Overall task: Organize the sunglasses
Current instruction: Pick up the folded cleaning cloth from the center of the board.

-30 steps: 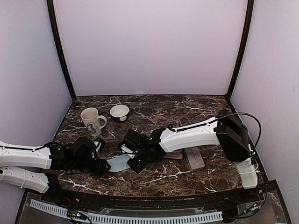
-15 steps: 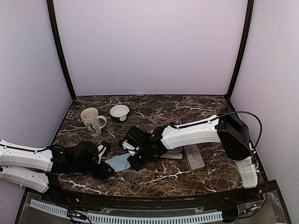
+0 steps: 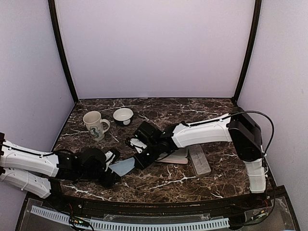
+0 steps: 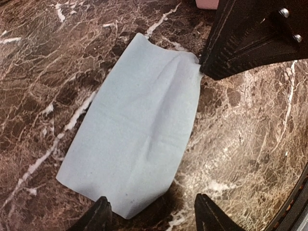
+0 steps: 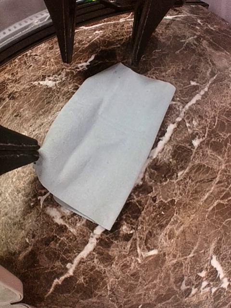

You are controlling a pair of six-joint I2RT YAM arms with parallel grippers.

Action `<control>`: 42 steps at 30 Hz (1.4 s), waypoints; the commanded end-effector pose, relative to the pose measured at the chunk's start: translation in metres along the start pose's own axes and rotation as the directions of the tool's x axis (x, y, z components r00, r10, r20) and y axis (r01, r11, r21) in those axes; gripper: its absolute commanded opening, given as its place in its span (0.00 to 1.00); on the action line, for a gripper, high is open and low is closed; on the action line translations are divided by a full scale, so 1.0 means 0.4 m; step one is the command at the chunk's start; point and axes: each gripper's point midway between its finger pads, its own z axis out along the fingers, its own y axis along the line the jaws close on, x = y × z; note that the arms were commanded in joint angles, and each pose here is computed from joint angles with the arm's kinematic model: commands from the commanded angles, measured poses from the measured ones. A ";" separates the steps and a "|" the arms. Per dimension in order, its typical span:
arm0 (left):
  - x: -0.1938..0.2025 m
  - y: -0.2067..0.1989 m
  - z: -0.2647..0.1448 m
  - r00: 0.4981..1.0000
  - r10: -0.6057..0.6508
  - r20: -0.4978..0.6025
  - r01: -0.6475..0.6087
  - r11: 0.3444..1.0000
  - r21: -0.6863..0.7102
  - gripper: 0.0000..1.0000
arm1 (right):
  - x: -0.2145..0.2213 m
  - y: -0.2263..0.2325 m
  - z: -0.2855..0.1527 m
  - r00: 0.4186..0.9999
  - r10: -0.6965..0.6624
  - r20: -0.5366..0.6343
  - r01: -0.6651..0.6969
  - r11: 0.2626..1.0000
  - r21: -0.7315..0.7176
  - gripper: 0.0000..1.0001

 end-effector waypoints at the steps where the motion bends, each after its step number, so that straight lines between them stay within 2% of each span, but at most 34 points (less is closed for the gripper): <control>1: -0.065 -0.009 -0.002 0.996 0.079 0.052 -0.077 0.996 -0.036 0.63 | -0.043 0.035 -0.047 0.998 0.013 0.055 -0.009 0.997 -0.073 0.00; 12: -0.098 -0.027 0.044 0.985 0.169 0.019 -0.166 0.981 -0.095 0.69 | -0.053 0.042 -0.058 0.998 0.040 0.058 -0.032 0.992 -0.122 0.00; 25: -0.115 0.007 0.076 0.989 0.145 0.015 -0.137 0.962 -0.235 0.70 | -0.053 0.037 -0.063 0.997 0.055 0.058 -0.047 0.989 -0.140 0.00; 42: -0.032 0.053 0.039 0.997 0.025 -0.077 -0.046 0.957 -0.287 0.55 | -0.054 0.016 -0.069 0.996 0.058 0.061 -0.051 0.992 -0.112 0.00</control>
